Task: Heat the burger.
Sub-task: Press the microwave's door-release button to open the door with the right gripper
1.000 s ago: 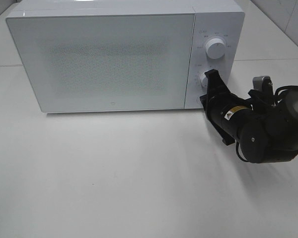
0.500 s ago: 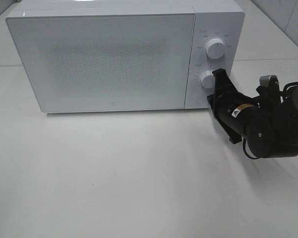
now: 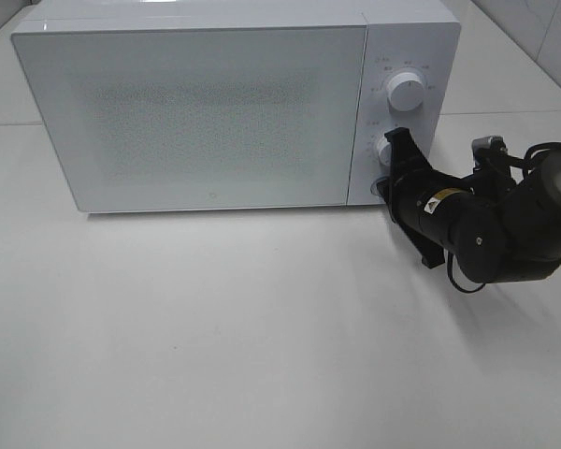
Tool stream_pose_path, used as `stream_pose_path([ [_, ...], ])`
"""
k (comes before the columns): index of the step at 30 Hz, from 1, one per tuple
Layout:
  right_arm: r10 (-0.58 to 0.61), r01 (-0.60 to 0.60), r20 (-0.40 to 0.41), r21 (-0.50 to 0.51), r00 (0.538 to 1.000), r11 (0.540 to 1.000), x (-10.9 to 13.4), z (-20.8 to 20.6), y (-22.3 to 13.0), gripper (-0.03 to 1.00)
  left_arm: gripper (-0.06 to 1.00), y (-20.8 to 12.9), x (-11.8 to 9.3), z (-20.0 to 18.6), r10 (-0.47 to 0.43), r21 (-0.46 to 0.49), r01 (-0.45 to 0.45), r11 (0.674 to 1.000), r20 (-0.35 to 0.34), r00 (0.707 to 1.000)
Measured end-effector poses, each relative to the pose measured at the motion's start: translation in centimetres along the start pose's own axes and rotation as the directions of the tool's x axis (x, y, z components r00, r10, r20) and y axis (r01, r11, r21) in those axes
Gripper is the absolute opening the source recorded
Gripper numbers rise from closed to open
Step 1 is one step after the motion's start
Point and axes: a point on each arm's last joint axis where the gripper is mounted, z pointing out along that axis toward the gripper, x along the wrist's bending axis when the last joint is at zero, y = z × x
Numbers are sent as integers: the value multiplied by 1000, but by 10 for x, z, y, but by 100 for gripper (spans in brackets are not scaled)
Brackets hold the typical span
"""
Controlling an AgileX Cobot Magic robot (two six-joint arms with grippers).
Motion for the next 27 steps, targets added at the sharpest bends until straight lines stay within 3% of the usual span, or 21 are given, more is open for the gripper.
stream_pose_path([
  [12, -24, 24, 31, 16, 999, 1000, -1, 8, -4, 1, 0, 0, 0, 0, 0, 0, 0, 1000, 0, 1000],
  [27, -17, 17, -5, -7, 1000, 1000, -2, 14, -4, 1, 0, 0, 0, 0, 0, 0, 0, 1000, 0, 1000],
])
